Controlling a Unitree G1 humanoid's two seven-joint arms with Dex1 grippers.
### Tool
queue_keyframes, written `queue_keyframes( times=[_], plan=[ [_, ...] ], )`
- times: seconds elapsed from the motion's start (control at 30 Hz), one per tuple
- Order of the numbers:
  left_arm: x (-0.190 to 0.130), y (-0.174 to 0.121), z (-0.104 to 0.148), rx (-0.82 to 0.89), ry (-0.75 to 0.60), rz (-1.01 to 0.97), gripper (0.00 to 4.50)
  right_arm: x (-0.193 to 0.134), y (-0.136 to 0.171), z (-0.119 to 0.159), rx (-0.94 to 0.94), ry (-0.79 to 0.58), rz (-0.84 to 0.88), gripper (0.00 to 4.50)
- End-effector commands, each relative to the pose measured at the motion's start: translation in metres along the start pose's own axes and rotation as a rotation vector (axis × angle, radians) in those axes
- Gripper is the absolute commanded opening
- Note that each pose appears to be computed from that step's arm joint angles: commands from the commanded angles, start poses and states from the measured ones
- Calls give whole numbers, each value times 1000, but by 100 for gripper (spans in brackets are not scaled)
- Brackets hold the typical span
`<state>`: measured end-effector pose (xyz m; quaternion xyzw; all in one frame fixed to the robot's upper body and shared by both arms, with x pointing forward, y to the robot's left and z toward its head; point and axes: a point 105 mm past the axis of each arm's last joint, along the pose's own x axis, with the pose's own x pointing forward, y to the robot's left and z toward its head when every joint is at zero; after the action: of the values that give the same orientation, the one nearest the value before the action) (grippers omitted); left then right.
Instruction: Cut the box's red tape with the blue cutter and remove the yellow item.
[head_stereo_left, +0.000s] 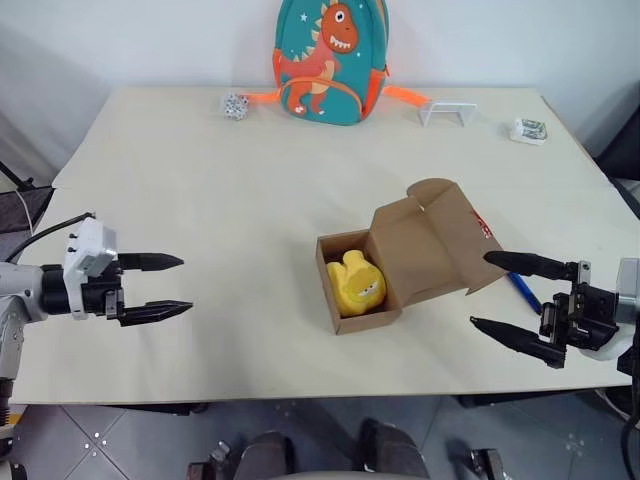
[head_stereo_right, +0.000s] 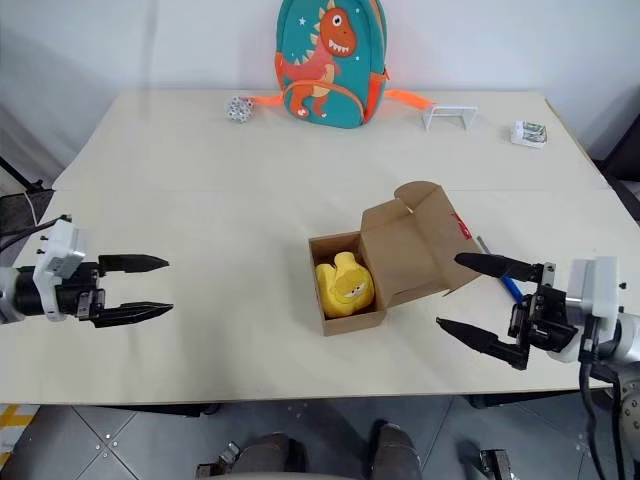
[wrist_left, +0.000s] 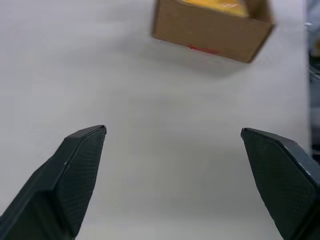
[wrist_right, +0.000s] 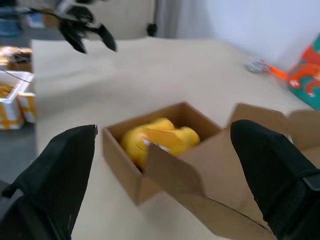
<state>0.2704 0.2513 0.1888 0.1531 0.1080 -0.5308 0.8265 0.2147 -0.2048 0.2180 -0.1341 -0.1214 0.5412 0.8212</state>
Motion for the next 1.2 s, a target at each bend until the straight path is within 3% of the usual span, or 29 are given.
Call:
queue_keyframes(
  times=[0.03,0.23,0.43,0.53,0.73,1.1,1.2],
  plan=[
    [26,-8,24,79,8,-58,448,3,-1,27,-48,-23,13,450],
    [109,-12,79,102,67,-140,448,10,-1,43,-72,-29,36,450],
    [173,-31,113,235,141,-272,448,18,2,45,-67,-27,53,450],
    [192,-26,110,284,234,-215,448,17,3,44,-62,-19,48,450],
    [222,-35,117,342,262,-257,448,8,7,43,-52,9,-1,450],
    [248,-41,86,369,370,-294,448,8,16,46,-43,0,-76,450],
    [252,-43,78,373,394,-317,360,8,18,45,-40,-1,-83,450]
  ],
)
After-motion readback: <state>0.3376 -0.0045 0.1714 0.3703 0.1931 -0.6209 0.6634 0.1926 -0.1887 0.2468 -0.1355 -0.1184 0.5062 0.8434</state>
